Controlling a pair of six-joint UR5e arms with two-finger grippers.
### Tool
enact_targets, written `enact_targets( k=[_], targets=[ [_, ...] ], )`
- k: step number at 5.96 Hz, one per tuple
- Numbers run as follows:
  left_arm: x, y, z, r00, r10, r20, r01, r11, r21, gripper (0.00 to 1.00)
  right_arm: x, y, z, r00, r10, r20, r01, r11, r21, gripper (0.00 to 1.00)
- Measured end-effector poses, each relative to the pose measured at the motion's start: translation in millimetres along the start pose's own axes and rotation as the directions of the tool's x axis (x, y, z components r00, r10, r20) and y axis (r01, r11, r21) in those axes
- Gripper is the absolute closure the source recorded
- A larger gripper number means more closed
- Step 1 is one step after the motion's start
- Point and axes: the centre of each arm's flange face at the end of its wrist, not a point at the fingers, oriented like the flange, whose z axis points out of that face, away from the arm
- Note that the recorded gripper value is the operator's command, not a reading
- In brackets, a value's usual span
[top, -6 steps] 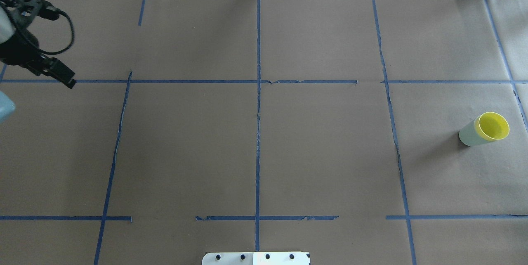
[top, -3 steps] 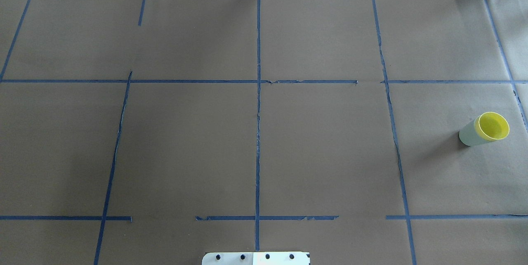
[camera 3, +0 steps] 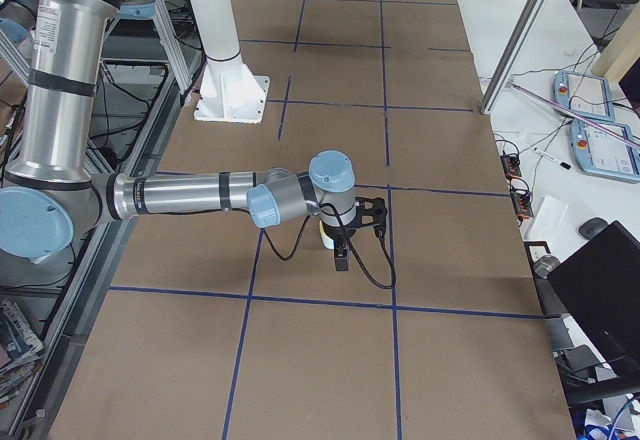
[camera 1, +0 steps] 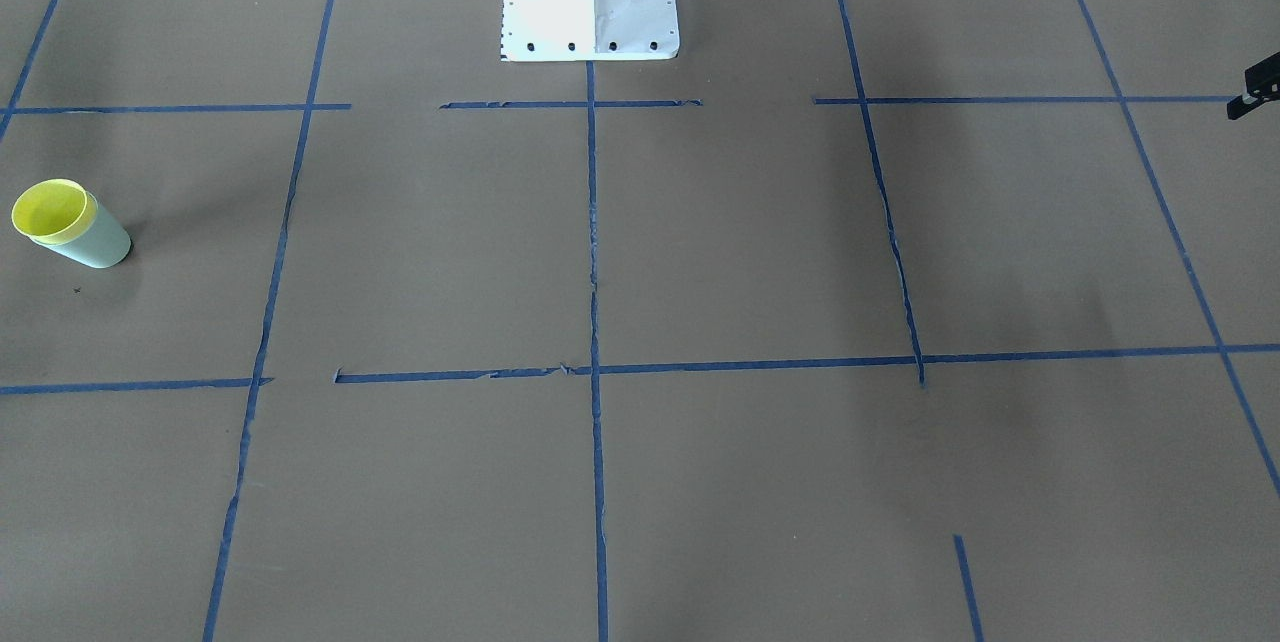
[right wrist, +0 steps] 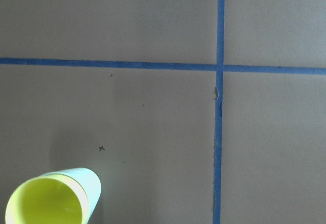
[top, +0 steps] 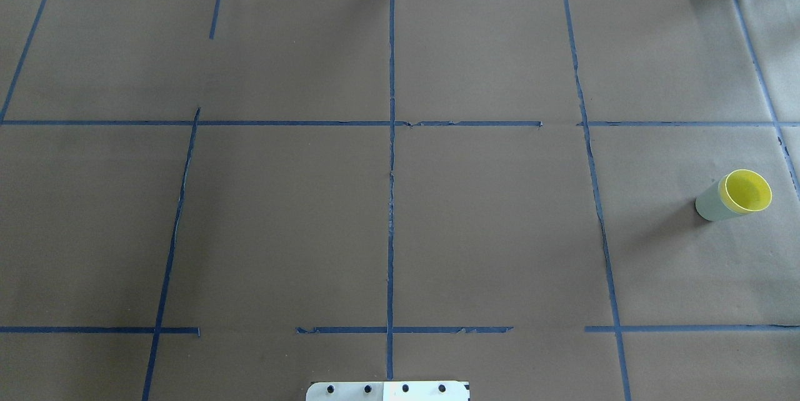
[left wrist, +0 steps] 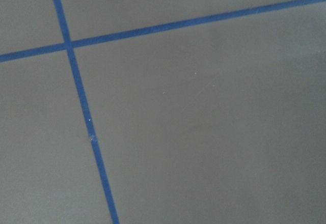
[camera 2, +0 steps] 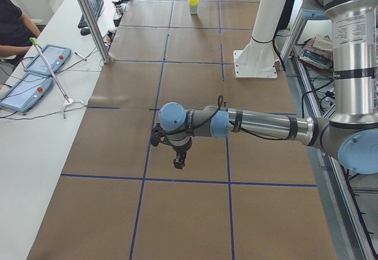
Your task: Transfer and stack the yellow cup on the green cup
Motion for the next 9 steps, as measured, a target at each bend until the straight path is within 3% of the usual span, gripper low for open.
enact_targets(
  k=[3, 5, 9],
  targets=[
    [-24, 7, -1, 0.996, -0.09, 0.001, 0.09, 0.996, 0.002, 0.0, 23, 18, -16, 0.999, -0.047, 0.024, 0.049, 0.99, -0.129, 0.0],
    [-22, 8, -3, 0.989, -0.145, 0.006, 0.145, 0.989, 0.008, 0.0, 28, 27, -16, 0.999, -0.048, 0.0, 0.048, 0.987, -0.155, 0.0],
    [-22, 9, -4, 0.989, -0.148, 0.01, 0.148, 0.989, -0.009, 0.0, 39, 31, -4, 1.0, -0.026, -0.002, 0.025, 0.983, -0.18, 0.0]
  ],
)
